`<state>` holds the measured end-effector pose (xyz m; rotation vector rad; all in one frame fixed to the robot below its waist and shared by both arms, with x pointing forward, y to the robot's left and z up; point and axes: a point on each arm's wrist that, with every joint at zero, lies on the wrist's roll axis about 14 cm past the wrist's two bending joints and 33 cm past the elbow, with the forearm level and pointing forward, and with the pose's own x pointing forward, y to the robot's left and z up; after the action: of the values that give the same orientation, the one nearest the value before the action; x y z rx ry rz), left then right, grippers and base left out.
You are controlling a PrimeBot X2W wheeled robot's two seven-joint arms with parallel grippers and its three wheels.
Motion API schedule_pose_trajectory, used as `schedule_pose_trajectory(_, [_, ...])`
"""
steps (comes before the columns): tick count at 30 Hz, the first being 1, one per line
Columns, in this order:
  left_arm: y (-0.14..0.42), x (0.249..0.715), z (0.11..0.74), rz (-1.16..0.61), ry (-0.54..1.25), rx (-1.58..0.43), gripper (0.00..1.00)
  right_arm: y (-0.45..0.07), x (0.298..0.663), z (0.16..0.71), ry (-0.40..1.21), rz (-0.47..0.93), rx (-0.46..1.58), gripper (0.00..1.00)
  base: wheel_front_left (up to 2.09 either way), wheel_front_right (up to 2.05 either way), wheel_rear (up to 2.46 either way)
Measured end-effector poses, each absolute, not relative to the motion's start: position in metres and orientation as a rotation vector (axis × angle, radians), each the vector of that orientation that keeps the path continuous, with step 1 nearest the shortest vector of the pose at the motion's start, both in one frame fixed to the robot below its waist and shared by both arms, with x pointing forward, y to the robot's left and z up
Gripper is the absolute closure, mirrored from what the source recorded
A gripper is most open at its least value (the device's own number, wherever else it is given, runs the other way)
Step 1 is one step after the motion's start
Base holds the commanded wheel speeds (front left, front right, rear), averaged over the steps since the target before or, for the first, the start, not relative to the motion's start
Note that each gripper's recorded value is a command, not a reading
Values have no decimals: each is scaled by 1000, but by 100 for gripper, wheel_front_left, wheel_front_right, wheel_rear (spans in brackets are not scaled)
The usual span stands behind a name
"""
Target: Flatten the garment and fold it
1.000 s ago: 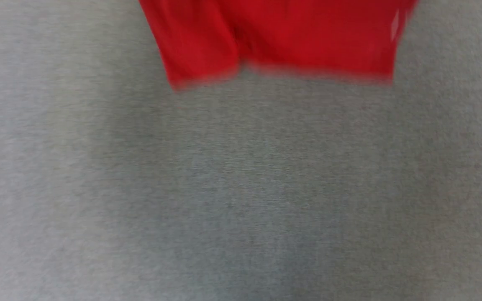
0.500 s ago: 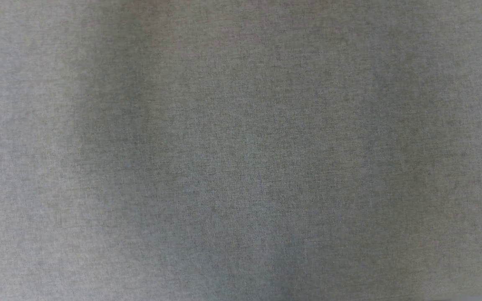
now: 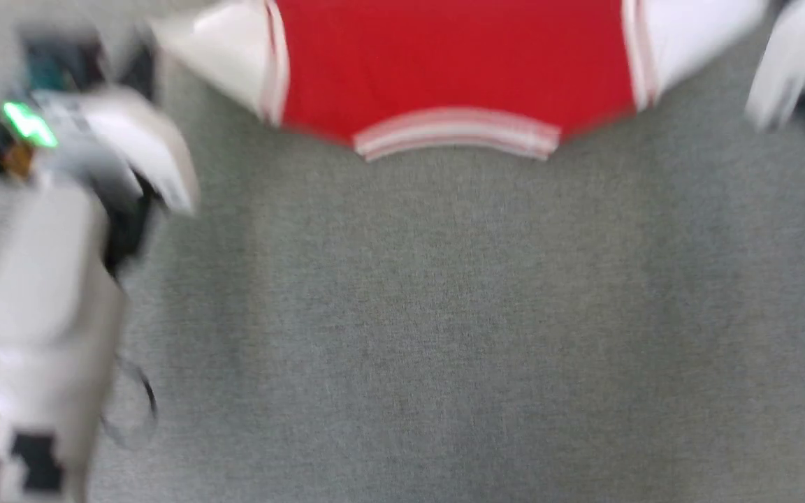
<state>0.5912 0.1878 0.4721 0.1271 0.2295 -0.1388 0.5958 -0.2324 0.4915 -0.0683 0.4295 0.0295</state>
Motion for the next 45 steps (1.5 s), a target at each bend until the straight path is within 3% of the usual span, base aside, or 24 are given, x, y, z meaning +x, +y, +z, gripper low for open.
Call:
schedule_pose_trajectory(13, [188, 435, 420, -94, 443, -130, 100, -240, 439, 448, 576, -21, 135, 100, 0, 0, 0])
schedule_pose_trajectory(24, [207, 333, 407, 55, 568, -232, 100, -263, 341, 431, 690, -166, 196, 100, 0, 0, 0])
schedule_pose_trajectory(34, [214, 290, 396, 113, 634, -283, 100, -264, 286, 372, 837, -219, 318, 100, 0, 0, 0])
schedule_pose_trajectory(41, [211, 288, 389, 123, 633, -302, 100, -254, 278, 345, 881, -214, 354, 100, 0, 0, 0])
schedule_pose_trajectory(42, [211, 288, 388, 123, 632, -302, 100, -253, 278, 344, 881, -214, 355, 95, 0, 0, 0])
schedule_pose_trajectory(43, [211, 289, 389, 120, 627, -301, 100, -254, 280, 344, 876, -215, 353, 64, 0, 0, 0])
schedule_pose_trajectory(44, [211, 290, 389, 119, 626, -302, 100, -254, 280, 344, 876, -215, 347, 10, 0, 0, 0])
schedule_pose_trajectory(45, [211, 290, 389, 119, 626, -303, 100, -254, 280, 345, 876, -215, 339, 0, 0, 0, 0])
